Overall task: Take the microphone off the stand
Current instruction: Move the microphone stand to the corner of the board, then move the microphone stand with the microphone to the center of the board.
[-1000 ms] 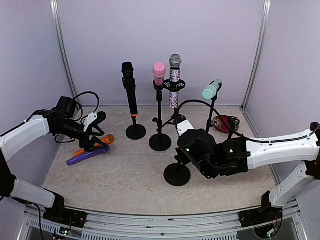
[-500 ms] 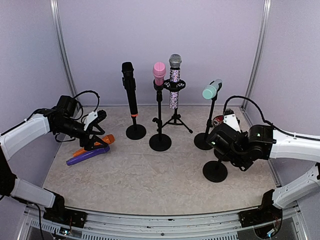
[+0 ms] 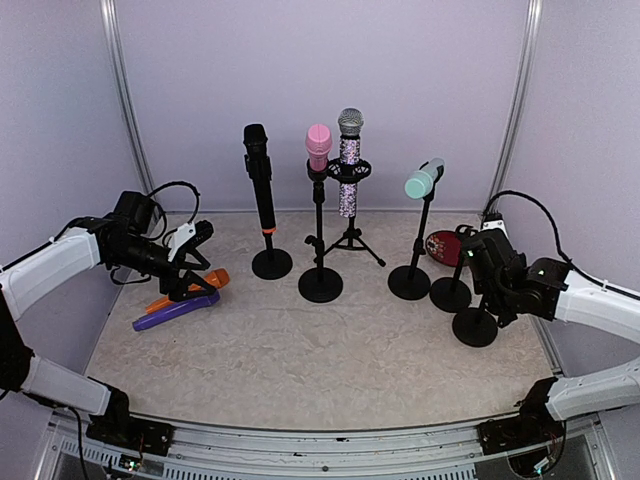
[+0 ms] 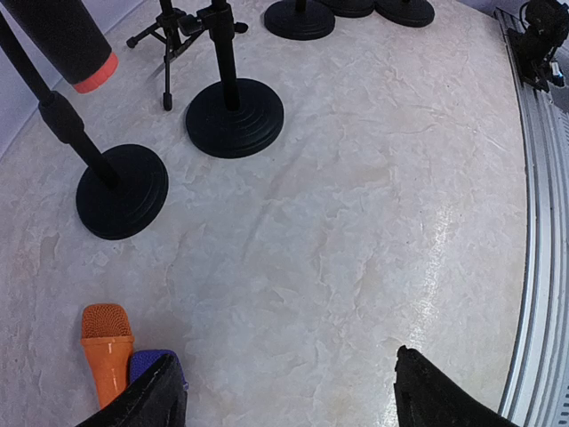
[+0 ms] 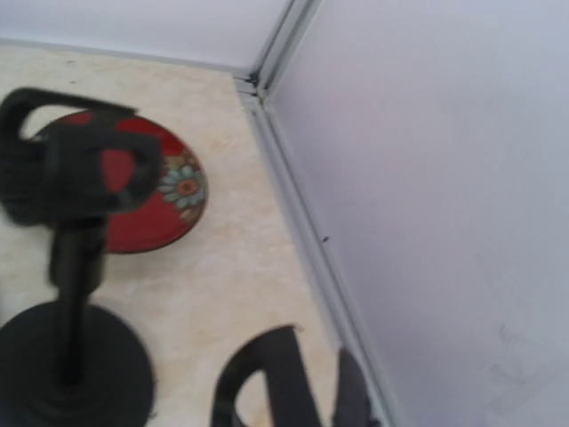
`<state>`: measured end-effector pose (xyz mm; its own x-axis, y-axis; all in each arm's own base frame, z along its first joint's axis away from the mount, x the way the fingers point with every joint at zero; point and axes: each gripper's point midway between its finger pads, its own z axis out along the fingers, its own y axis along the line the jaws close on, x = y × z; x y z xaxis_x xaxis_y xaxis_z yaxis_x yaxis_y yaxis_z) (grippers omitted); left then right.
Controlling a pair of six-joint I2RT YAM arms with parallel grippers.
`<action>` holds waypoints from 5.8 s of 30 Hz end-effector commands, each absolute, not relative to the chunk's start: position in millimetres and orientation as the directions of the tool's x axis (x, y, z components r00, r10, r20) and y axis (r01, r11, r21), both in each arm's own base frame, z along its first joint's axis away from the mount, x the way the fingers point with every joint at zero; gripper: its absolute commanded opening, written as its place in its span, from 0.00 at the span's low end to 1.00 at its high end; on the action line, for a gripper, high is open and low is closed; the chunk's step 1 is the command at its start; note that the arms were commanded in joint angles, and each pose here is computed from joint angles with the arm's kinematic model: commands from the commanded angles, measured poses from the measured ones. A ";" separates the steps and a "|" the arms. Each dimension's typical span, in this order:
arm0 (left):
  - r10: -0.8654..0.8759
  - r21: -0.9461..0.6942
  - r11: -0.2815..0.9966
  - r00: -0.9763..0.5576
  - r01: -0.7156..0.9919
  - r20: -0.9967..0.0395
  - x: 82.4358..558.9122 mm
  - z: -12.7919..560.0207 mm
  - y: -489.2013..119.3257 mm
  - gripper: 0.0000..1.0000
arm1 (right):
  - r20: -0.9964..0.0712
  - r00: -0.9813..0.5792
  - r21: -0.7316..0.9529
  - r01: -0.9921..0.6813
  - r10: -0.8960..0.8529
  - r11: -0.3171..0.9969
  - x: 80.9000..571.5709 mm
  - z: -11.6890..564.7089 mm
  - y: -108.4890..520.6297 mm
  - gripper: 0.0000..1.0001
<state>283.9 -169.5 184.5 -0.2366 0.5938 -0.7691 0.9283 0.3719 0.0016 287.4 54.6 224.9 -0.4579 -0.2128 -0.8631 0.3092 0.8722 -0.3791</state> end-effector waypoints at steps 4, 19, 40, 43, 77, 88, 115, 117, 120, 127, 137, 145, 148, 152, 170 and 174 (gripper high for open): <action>0.588 0.019 0.359 -0.210 0.933 -0.781 287.5 194.1 -172.3 0.79 | -0.897 -0.409 -0.317 0.333 -0.166 0.888 314.6 234.9 55.6 0.04; 0.590 0.016 0.356 -0.211 0.934 -0.779 286.5 193.0 -172.5 0.82 | -0.963 -0.235 -0.178 0.198 -0.130 0.964 308.0 356.3 74.8 1.00; 0.594 0.012 0.356 -0.216 0.935 -0.775 285.5 198.0 -170.2 0.82 | -0.565 0.058 -0.804 0.182 -0.823 0.565 359.9 398.2 185.2 0.99; 0.596 0.017 0.358 -0.214 0.934 -0.774 285.8 198.7 -168.4 0.82 | -0.538 0.076 -0.805 0.247 -0.839 0.539 360.3 408.8 185.5 0.94; 0.605 0.019 0.350 -0.211 0.937 -0.768 284.7 202.9 -166.3 0.82 | -0.299 0.192 -0.936 0.134 -0.935 0.326 381.7 373.2 258.9 0.88; 0.608 0.020 0.353 -0.213 0.935 -0.764 283.7 201.1 -162.4 0.82 | -0.286 0.212 -0.927 0.186 -0.934 0.326 378.7 381.9 270.3 0.62; 0.600 0.035 0.353 -0.198 0.935 -0.775 279.5 209.8 -162.4 0.82 | -0.332 0.441 -0.889 0.150 -0.834 0.433 265.9 412.0 335.8 0.02; 0.600 0.035 0.351 -0.196 0.936 -0.776 278.4 209.8 -162.5 0.82 | -0.335 0.470 -0.886 0.137 -0.816 0.443 256.8 410.9 349.8 0.00; 0.598 0.034 0.351 -0.196 0.936 -0.777 278.1 210.1 -162.6 0.82 | -0.332 0.512 -0.883 0.125 -0.792 0.452 246.8 411.9 373.1 0.00; 0.596 0.039 0.351 -0.191 0.936 -0.780 276.1 211.5 -162.3 0.82 | -0.341 0.641 -0.854 0.095 -0.688 0.511 225.8 429.7 434.1 0.00; 0.594 0.039 0.353 -0.192 0.935 -0.781 274.3 210.2 -161.9 0.82 | -0.317 0.781 -0.844 0.026 -0.538 0.536 215.4 423.6 514.1 0.00; 0.570 0.005 0.358 -0.215 0.934 -0.793 275.5 210.4 -164.9 0.83 | -0.366 0.842 -0.825 -0.097 -0.397 0.556 205.0 418.6 544.2 0.00; 0.557 -0.012 0.356 -0.222 0.934 -0.800 276.1 209.9 -167.3 0.84 | -0.378 0.852 -0.837 -0.147 -0.362 0.528 200.5 412.9 549.5 0.00; 0.539 -0.036 0.349 -0.232 0.936 -0.810 276.0 209.4 -171.1 0.84 | -0.389 0.849 -0.857 -0.191 -0.357 0.479 197.6 399.9 553.0 0.09; 0.520 -0.050 0.334 -0.228 0.941 -0.823 274.5 214.2 -179.1 0.84 | -0.561 0.733 -0.790 -0.334 -0.386 0.514 169.8 372.6 515.8 0.93; 0.515 -0.030 0.337 -0.211 0.941 -0.830 276.4 219.5 -178.8 0.84 | -0.658 0.635 -0.718 -0.369 -0.404 0.590 159.5 359.9 484.2 0.99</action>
<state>275.6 -175.1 209.6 -0.2383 0.5369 -0.8093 0.9371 0.3459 -0.0465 165.9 520.6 350.5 0.7485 -0.4155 -0.5169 -0.3228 0.4526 -0.8313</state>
